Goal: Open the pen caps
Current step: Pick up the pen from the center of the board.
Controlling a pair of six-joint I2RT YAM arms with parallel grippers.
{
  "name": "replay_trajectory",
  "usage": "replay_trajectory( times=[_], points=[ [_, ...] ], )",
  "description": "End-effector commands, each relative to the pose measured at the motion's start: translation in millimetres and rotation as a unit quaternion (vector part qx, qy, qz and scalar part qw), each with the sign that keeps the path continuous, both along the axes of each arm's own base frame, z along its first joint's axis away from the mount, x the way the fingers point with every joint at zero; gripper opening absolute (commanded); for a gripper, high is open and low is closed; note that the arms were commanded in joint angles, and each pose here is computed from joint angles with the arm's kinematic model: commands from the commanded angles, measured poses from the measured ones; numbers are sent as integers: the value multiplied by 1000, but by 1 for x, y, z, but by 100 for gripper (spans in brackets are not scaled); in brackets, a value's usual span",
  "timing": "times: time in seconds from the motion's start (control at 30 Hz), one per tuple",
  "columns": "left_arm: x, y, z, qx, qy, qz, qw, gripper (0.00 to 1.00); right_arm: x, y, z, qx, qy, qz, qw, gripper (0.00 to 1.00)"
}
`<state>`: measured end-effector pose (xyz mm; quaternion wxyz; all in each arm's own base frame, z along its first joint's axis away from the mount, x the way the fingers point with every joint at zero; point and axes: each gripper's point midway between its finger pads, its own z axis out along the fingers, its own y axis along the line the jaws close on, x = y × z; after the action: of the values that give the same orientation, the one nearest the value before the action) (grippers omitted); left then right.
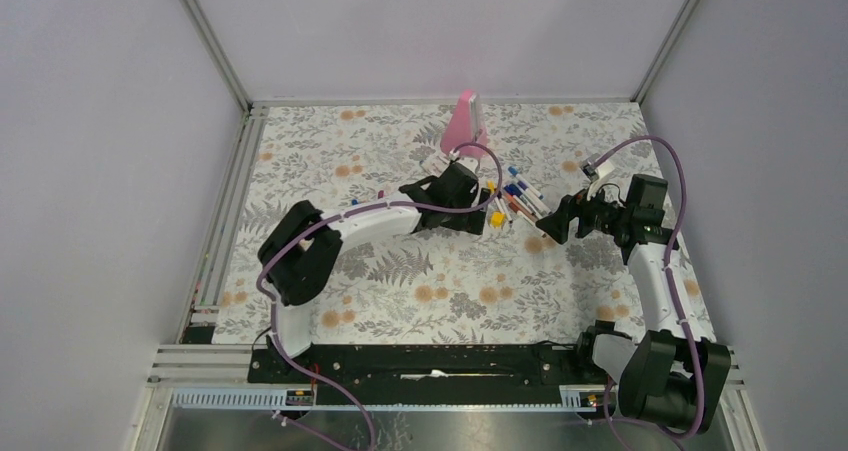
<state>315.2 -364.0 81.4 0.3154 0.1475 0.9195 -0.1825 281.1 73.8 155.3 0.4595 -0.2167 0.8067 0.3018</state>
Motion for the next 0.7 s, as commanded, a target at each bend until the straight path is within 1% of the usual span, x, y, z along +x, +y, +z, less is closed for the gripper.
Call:
replay_trajectory(
  times=[0.0,0.2,0.27,0.3,0.37,0.57,0.67],
  points=[
    [22,-7,-6,32,-16,12,999,84,7,-3,11,-6,-20,-4,1000,92],
    [35,-21,-23,53,-9,5,999,70,7,-4,11,-5,-20,-5,1000,92],
    [39,-22,-29,62,-9,4,998,63,7,-4,11,-5,-19,-5,1000,92],
    [41,-22,-31,66,-9,5,998,62,7,-3,11,-5,-19,-4,1000,92],
    [43,-25,-34,70,-10,3,998,55,7,-3,11,-5,-20,-4,1000,92],
    [48,-30,-40,78,-7,-1,997,45,7,-3,10,-4,-19,-3,1000,92],
    [48,-32,-47,84,-4,-5,996,42,8,-4,11,-5,-20,-4,1000,92]
  ],
)
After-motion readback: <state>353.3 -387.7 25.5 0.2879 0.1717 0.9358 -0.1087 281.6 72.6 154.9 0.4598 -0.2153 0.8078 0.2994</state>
